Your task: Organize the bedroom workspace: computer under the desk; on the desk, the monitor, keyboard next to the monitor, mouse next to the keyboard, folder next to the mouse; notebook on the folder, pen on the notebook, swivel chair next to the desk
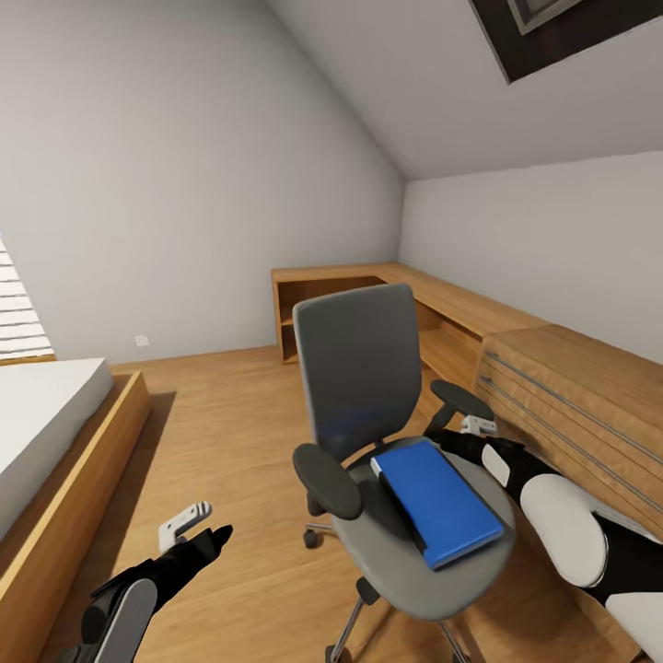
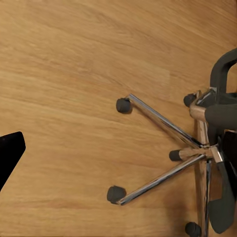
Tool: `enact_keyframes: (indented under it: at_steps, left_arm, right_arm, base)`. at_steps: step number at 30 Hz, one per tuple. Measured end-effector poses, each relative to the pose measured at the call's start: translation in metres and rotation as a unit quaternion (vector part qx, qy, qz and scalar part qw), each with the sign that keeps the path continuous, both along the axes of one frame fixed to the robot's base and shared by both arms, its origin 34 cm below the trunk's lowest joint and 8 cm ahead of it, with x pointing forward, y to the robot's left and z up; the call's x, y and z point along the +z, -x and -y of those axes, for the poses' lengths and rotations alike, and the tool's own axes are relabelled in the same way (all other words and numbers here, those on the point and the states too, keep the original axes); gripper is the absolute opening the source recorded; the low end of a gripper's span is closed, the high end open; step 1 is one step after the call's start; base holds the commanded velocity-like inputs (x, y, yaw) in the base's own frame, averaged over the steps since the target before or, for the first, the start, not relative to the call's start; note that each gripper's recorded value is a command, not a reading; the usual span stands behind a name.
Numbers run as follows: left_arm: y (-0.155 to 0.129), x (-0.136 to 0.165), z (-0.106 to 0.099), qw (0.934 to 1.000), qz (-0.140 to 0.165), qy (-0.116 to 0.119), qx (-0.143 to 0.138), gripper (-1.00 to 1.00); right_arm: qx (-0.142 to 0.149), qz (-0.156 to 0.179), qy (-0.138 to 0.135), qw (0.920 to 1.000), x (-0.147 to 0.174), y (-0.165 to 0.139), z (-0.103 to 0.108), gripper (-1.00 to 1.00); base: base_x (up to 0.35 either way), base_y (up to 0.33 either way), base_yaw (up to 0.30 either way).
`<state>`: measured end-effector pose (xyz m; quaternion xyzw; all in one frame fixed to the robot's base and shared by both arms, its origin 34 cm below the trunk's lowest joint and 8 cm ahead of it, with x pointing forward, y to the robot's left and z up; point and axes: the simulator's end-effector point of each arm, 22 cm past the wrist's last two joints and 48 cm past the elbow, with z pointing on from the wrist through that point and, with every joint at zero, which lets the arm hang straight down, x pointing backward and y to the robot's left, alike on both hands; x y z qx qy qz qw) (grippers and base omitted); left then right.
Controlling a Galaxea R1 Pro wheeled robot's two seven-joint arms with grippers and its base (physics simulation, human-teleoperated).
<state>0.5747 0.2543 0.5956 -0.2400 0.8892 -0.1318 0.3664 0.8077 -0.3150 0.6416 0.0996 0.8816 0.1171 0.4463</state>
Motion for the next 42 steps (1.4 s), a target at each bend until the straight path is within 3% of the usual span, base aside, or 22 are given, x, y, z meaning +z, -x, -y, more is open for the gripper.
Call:
enact_keyframes:
  at_steps: [20, 25, 42]
  left_arm:
    - [0.001, -0.001, -0.005, 1.0, -0.002, -0.004, 0.004, 1.0]
    - [0.001, 0.0, -0.022, 0.9997, -0.001, -0.001, 0.025, 1.0]
    - [0.008, -0.036, -0.025, 0.9995, 0.0, 0.001, 0.03, 1.0]
  right_arm:
    - [0.003, -0.013, -0.002, 0.9999, -0.015, 0.009, -0.006, 1.0]
    - [0.004, -0.014, -0.002, 0.9999, -0.016, 0.01, -0.005, 1.0]
    - [0.004, -0.013, -0.001, 0.9999, -0.052, 0.017, -0.004, 1.0]
  base:
    - [0.123, 0.0, 0.0]
    - [0.01, 0.0, 0.0]
    - [0.0, 0.0, 0.0]
